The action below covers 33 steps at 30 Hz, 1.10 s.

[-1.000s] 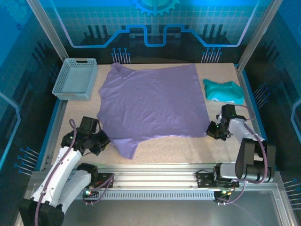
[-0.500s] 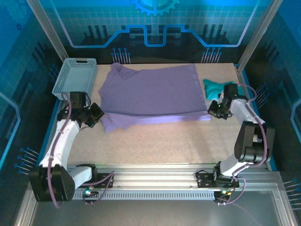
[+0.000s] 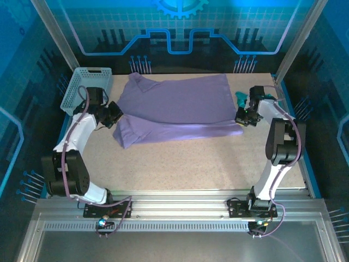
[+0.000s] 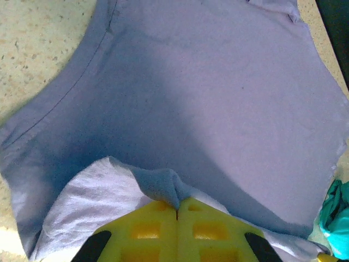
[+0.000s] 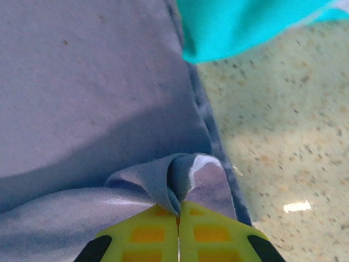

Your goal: Fold the inside-out t-shirt

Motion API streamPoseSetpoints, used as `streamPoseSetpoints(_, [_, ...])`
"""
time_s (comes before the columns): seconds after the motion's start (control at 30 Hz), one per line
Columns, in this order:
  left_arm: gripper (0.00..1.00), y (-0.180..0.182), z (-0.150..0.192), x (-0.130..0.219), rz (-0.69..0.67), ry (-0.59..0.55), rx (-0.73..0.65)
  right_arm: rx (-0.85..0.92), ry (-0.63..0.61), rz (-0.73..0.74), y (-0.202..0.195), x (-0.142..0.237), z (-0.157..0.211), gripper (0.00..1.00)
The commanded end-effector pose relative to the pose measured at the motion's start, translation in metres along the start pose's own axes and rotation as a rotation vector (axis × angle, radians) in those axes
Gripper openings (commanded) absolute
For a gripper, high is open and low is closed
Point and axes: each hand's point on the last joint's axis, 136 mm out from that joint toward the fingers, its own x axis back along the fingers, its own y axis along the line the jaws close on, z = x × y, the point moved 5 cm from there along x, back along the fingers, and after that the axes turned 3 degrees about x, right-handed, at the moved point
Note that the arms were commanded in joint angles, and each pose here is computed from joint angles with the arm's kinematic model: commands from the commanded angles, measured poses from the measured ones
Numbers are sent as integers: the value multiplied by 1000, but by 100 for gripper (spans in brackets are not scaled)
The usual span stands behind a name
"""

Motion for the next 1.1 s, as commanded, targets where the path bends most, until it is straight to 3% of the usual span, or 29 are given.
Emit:
streamPoseSetpoints(0.0, [0, -5, -20, -5, -3, -39, -10, 33, 14, 23, 8, -6, -8, 6])
streamPoseSetpoints(0.2, [0, -16, -49, -30, -22, -54, 6, 49, 32, 51, 13, -23, -25, 7])
streamPoseSetpoints(0.3, [1, -19, -66, -54, -46, -53, 24, 54, 24, 75, 13, -31, -37, 12])
streamPoseSetpoints(0.47, [24, -32, -91, -95, -22, -12, 64, 77, -17, 58, 21, -23, -55, 27])
streamPoseSetpoints(0.6, [41, -44, -98, -85, 0, -32, 42, 105, -70, 15, 29, 7, -42, 38])
streamPoseSetpoints(0.7, [50, -46, -84, -56, 54, -71, 30, 129, -72, -9, 33, 17, -11, 42])
streamPoseSetpoints(0.83, [57, -31, -34, -28, 134, -105, 42, 199, -45, -25, 49, 11, 19, 45])
streamPoseSetpoints(0.97, [58, -4, 15, -37, 131, -30, 37, 251, 31, 38, 48, -12, 18, 44])
streamPoseSetpoints(1.07, [57, 10, 31, -57, 100, 38, 35, 275, 63, 98, 41, -24, 13, 43])
